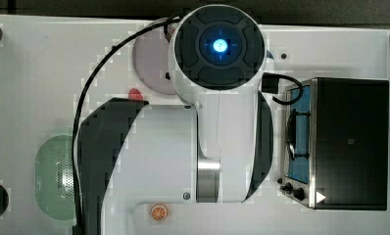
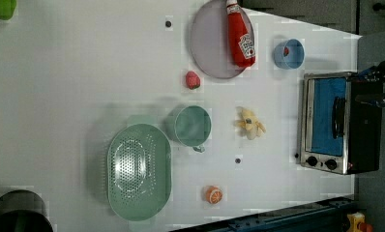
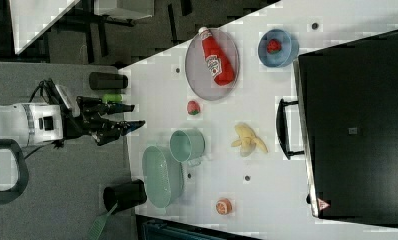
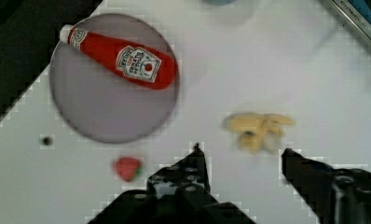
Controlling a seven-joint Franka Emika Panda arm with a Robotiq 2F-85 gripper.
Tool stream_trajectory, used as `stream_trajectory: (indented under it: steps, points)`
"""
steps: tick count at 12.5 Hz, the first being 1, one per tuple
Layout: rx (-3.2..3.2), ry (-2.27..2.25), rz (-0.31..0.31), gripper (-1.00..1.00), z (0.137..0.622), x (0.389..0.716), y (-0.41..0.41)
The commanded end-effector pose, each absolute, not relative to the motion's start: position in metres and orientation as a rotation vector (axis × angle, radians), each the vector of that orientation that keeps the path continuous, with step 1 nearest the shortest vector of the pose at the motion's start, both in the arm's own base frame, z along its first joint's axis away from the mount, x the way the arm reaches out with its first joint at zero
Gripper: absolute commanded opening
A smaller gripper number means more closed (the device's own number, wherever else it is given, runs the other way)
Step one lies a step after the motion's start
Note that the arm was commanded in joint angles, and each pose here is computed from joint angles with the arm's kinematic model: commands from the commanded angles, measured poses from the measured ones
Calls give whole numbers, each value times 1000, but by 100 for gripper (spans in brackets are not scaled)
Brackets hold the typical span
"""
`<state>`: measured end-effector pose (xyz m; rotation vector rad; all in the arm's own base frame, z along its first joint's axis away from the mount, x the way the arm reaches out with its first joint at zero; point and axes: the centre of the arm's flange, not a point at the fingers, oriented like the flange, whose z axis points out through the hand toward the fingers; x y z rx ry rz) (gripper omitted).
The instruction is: Pick Banana and place it in mug.
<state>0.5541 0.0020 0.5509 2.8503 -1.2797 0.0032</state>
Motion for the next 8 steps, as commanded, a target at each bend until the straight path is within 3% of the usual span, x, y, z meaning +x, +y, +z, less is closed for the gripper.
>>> stream_trajectory:
  steps: [1, 3, 4, 8]
  points:
    - [2754, -1386, -89, 48, 602, 428, -25]
    - [2745, -1379, -121, 91, 587, 429, -24]
    - [2745, -1367, -136, 100, 574, 432, -24]
    - [2885, -1075, -133, 100, 498, 453, -22]
